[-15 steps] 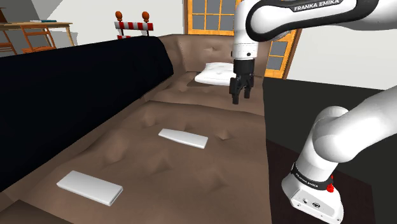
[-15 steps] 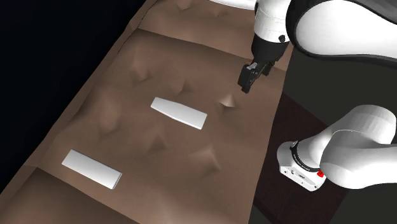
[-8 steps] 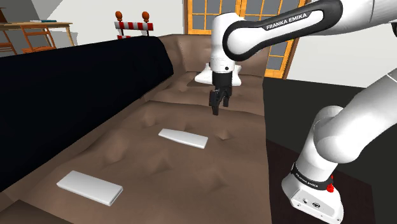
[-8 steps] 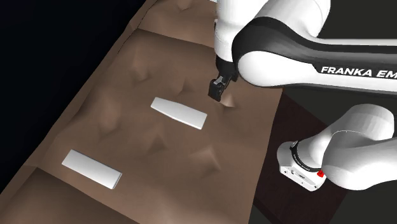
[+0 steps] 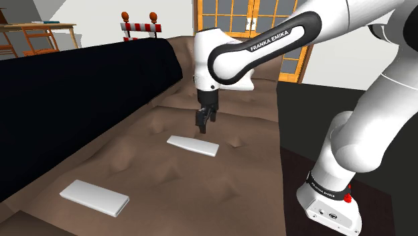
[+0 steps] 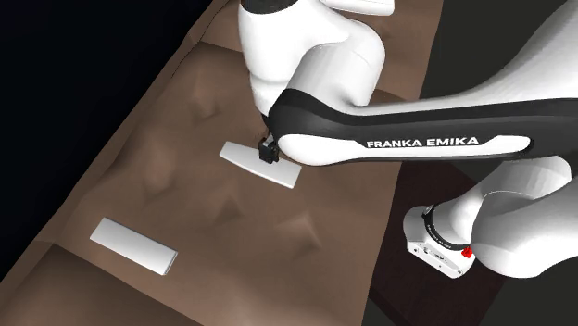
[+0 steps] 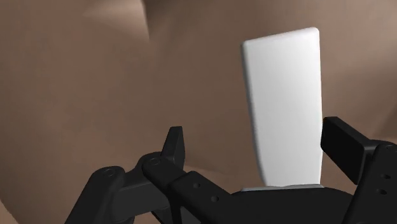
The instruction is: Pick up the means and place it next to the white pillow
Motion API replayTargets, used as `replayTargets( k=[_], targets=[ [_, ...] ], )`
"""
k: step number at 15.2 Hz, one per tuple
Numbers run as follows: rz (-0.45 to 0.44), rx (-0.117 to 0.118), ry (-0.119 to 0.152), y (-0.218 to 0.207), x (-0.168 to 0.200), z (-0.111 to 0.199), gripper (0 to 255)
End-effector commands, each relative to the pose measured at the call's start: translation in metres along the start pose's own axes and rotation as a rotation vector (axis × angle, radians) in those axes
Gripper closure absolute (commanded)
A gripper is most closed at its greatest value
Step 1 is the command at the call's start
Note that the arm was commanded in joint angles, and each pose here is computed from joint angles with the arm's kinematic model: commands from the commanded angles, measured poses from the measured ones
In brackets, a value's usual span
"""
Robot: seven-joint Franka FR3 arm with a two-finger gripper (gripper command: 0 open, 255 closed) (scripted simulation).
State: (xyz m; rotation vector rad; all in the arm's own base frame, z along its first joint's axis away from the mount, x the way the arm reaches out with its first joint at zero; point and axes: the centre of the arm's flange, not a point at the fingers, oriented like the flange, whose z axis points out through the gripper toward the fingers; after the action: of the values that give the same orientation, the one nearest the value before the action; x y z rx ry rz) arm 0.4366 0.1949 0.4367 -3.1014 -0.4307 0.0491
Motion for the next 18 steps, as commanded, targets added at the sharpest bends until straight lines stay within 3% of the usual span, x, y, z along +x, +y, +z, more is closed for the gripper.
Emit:
replayTargets(
  k=[1,5,12,18],
  targets=[
    [-0.042,-0.011,0.014,-0.021,0.016,0.012,0],
    [-0.116,-0.034,0.039,-0.055,0.045,0.03,0],
    [-0.116,-0.034,0.039,-0.054,0.046,0.067,0],
    [-0.116,-0.034,0.039,-0.054,0.046,0.07,0]
  ],
)
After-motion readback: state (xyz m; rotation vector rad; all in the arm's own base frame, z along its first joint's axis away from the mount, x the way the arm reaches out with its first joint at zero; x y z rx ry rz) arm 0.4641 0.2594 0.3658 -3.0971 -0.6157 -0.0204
